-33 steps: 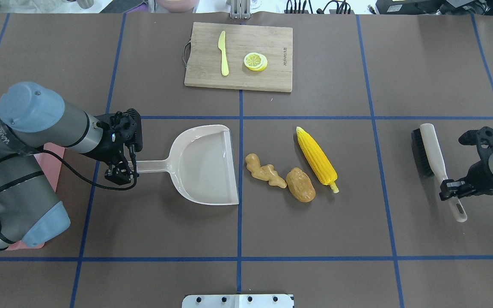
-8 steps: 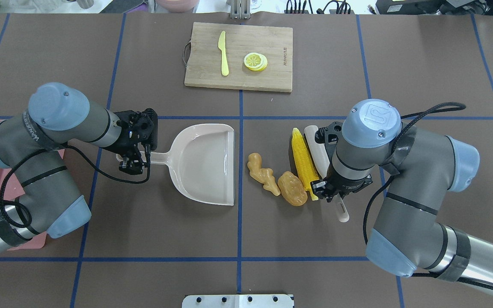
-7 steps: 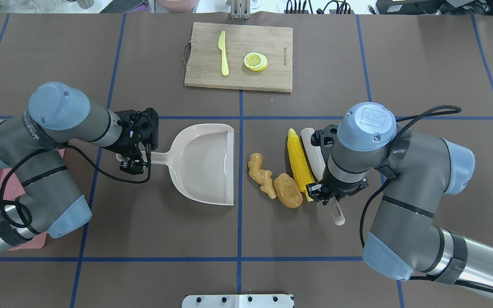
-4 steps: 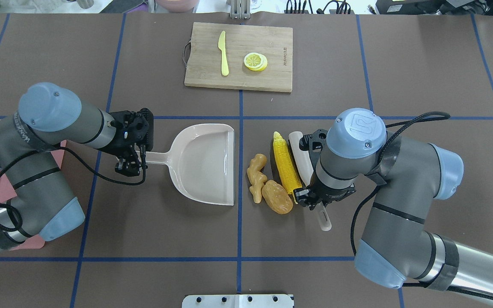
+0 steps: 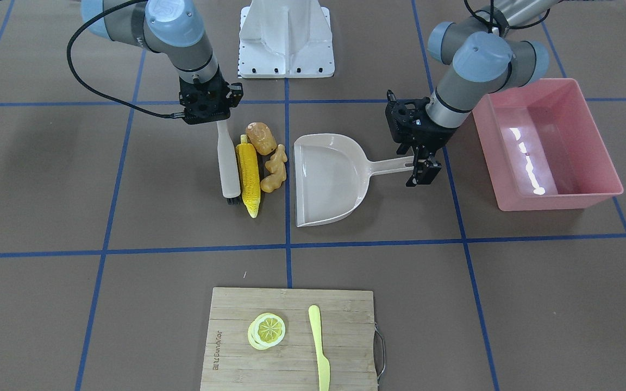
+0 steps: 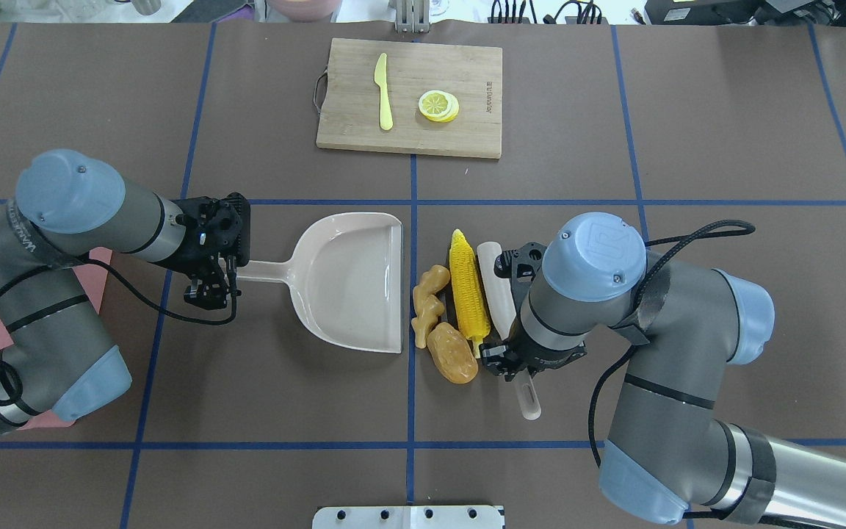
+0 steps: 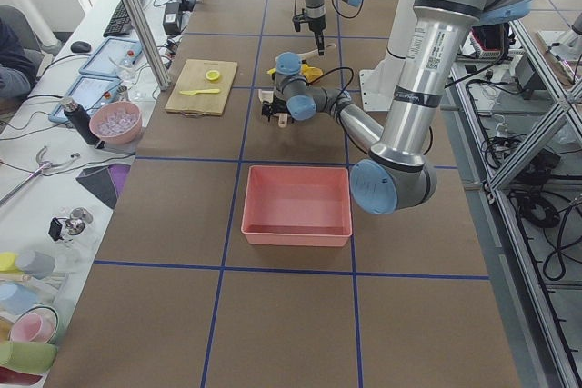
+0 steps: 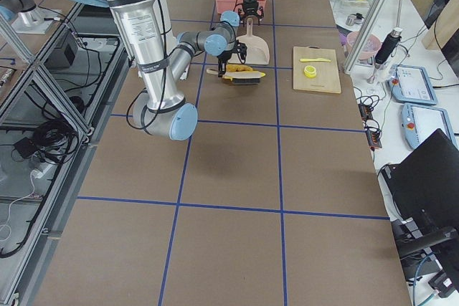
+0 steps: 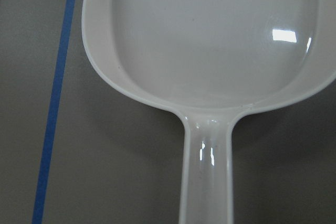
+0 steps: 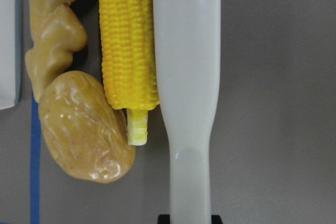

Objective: Sweep and dump trash into bin

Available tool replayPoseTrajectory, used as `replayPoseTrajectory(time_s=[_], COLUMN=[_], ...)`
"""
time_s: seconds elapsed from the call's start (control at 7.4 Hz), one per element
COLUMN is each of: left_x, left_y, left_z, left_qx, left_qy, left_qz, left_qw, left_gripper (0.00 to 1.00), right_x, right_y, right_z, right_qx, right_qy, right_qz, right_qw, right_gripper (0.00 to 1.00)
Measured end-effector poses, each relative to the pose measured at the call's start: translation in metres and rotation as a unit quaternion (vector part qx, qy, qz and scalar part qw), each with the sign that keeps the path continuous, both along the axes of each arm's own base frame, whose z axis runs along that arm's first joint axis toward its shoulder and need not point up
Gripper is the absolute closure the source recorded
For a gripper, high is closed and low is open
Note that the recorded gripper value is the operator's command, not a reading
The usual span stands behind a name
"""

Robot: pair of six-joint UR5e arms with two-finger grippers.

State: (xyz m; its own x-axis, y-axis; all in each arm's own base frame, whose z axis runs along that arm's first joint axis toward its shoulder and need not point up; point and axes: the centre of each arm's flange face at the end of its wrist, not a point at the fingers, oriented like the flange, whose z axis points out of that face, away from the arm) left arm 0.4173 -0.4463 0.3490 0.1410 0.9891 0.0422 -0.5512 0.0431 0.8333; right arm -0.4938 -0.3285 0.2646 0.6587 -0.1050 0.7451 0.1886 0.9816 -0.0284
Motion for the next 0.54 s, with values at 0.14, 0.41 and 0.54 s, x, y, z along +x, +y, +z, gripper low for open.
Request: replayPoseTrajectory(time_s=[0.14,0.41,0.54], left_x=[0.001,0.0,0.0], left_y=[0.0,-0.001,-0.001], left_z=[0.002,0.002,0.002], left_qx=[0.0,0.001,0.003], left_qy=[-0.001,-0.002,-0.001], left_qz=[0.001,0.001,0.001], left_qw=[1.0,1.0,1.0], left_gripper=[0.06,0.06,0.06], right_x=[-0.003,-0.006,-0.008], right_y=[0.006,0.009,0.01], right_z=[-0.002,-0.01,-0.016], right_qx=[-0.007,-0.016,-0.019], right_qy=[-0.003,-0.022,-0.031], right_qz=[0.003,0.016,0.021], right_qw=[1.0,0.9995,0.9991], right_gripper=[1.0,1.0,1.0])
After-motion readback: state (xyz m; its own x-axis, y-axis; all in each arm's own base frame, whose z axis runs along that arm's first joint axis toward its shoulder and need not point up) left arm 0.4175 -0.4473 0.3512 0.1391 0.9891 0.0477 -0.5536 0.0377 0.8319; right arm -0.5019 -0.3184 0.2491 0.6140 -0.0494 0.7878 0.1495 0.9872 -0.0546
